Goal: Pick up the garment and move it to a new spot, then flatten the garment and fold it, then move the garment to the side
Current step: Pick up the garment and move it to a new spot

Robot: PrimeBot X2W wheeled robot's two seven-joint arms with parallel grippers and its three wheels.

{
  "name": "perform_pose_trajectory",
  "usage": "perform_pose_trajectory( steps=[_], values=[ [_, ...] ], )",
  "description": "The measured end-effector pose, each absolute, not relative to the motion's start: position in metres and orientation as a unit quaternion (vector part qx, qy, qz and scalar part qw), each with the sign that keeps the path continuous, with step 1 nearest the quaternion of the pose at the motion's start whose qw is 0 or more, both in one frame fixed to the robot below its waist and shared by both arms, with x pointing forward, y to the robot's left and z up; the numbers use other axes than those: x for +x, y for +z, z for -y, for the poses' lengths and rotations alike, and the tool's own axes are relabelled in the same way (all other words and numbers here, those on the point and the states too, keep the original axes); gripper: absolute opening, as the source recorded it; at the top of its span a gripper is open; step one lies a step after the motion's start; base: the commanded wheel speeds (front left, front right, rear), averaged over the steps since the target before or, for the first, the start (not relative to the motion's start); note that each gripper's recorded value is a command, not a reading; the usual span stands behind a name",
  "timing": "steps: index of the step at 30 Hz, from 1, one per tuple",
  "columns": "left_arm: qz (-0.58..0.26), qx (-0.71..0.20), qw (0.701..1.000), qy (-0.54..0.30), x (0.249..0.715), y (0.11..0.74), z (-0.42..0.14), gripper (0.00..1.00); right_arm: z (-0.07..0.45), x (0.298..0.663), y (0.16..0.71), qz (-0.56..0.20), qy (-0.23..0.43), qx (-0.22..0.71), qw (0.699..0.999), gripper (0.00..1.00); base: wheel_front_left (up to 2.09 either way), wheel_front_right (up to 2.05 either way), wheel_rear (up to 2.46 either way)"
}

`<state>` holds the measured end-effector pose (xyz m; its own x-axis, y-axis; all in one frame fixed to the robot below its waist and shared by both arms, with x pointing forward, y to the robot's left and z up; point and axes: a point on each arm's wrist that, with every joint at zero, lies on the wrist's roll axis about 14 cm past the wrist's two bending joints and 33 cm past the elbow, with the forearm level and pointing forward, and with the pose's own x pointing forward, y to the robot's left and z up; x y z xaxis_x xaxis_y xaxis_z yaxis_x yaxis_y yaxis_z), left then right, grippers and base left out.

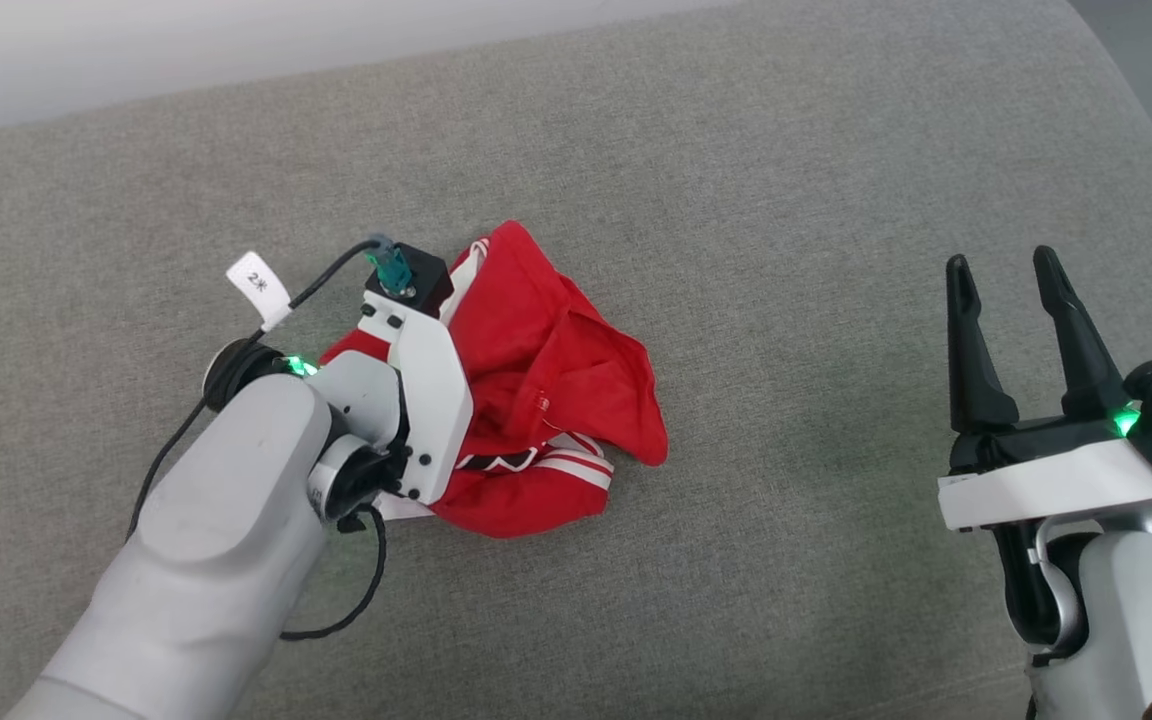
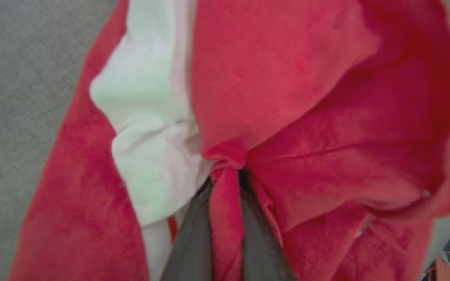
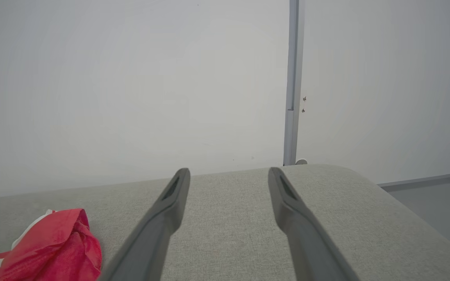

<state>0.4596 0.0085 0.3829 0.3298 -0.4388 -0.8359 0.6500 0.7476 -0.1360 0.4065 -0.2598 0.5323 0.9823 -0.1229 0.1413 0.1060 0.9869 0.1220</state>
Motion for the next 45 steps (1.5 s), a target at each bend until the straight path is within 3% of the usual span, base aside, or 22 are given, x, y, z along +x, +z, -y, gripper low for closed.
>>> perform_pose_trajectory(
  steps=[9,10,11,12,13,22,30,37,45],
  values=[
    [-0.498,0.118,0.794,-0.327,0.460,0.373,-0.008,0.00,0.255,0.412,0.532,0.075,-0.046,0.057,0.994,1.00,0.00,0.00,0.00],
    [-0.498,0.118,0.795,-0.326,0.460,0.373,-0.008,0.19,0.255,0.412,0.532,0.076,-0.045,0.057,0.994,1.00,0.00,0.00,0.00],
    [-0.496,0.117,0.796,-0.325,0.460,0.374,-0.008,0.45,0.254,0.413,0.533,0.076,-0.044,0.058,0.994,1.00,0.00,0.00,0.00],
    [-0.492,0.111,0.800,-0.325,0.460,0.376,-0.007,0.90,0.254,0.413,0.534,0.078,-0.042,0.058,0.994,1.00,0.00,0.00,0.00],
    [-0.484,0.105,0.805,-0.328,0.461,0.380,-0.005,1.00,0.253,0.413,0.535,0.079,-0.041,0.057,0.994,1.00,0.00,0.00,0.00],
    [-0.344,0.038,0.883,-0.318,0.480,0.450,-0.017,1.00,0.245,0.401,0.550,0.097,-0.024,0.062,0.993,1.00,0.00,0.00,0.00],
    [-0.183,0.013,0.941,-0.283,0.484,0.508,-0.069,1.00,0.236,0.394,0.556,0.103,-0.005,0.056,0.993,1.00,0.00,0.00,0.00],
    [-0.068,-0.016,0.972,-0.225,0.466,0.538,-0.120,1.00,0.233,0.388,0.552,0.098,0.003,0.047,0.994,1.00,0.00,0.00,0.00],
    [0.005,-0.049,0.989,-0.142,0.433,0.541,-0.175,1.00,0.228,0.386,0.546,0.090,0.009,0.042,0.995,1.00,0.00,0.00,0.00]
  ],
)
